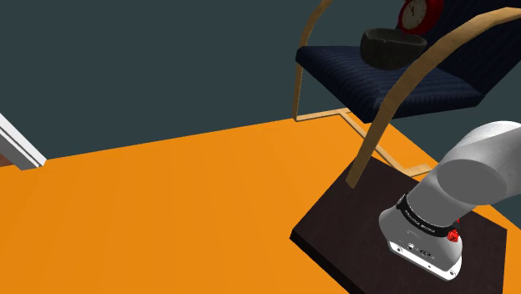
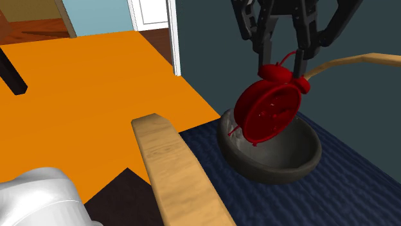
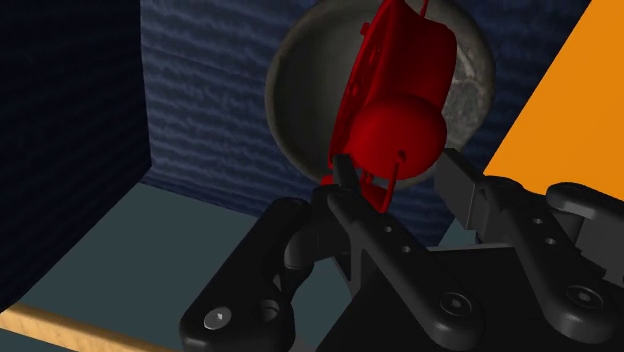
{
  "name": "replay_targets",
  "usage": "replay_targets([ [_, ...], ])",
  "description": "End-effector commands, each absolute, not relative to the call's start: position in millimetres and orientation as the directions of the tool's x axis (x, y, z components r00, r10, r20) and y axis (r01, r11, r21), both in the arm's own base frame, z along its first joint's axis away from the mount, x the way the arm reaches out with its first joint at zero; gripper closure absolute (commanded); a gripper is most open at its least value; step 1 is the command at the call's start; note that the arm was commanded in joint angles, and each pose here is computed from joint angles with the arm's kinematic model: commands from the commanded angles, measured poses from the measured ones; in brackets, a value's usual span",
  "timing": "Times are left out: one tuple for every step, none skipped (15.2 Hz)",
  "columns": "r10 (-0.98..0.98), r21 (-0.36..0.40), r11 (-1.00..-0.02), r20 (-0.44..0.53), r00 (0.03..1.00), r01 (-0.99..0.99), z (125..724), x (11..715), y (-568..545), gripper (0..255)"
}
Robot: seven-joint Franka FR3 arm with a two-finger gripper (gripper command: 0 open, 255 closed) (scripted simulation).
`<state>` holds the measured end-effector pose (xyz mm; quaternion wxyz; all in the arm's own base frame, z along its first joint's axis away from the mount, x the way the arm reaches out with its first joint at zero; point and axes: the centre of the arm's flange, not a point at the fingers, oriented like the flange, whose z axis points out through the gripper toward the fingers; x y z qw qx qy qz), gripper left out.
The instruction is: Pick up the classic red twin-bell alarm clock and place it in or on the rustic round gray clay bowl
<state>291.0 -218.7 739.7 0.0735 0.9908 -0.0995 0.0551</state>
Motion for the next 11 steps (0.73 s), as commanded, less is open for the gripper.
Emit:
replay_targets([
  [-0.189,0.135,-0.969,0.124,0.974,-0.205,739.1,291.2,-218.5,255],
  [-0.189,0.135,-0.969,0.124,0.974,-0.205,739.1,291.2,-218.5,255],
  [-0.189,0.135,-0.969,0.124,0.974,-0.205,739.1,291.2,-218.5,255],
  [-0.189,0.135,-0.969,0.124,0.974,-0.205,739.1,291.2,-218.5,255],
  [-0.189,0.135,-0.969,0.124,0.974,-0.205,739.1,291.2,-218.5,255],
  [-0.189,0.135,-0.969,0.124,0.974,-0.205,739.2,291.2,-218.5,0],
  [-0.189,0.135,-0.969,0.124,0.974,-0.205,739.2,291.2,-218.5,0],
  [-0.189,0.135,-0.969,0.124,0.974,-0.205,739.2,291.3,-218.5,0],
  [-0.189,0.135,-0.969,0.124,0.974,-0.205,739.2,291.2,-218.5,0],
  [-0.189,0.135,-0.969,0.124,0.974,-0.205,739.2,291.2,-218.5,0],
  [-0.189,0.135,-0.969,0.124,0.974,-0.205,739.2,291.2,-218.5,0],
])
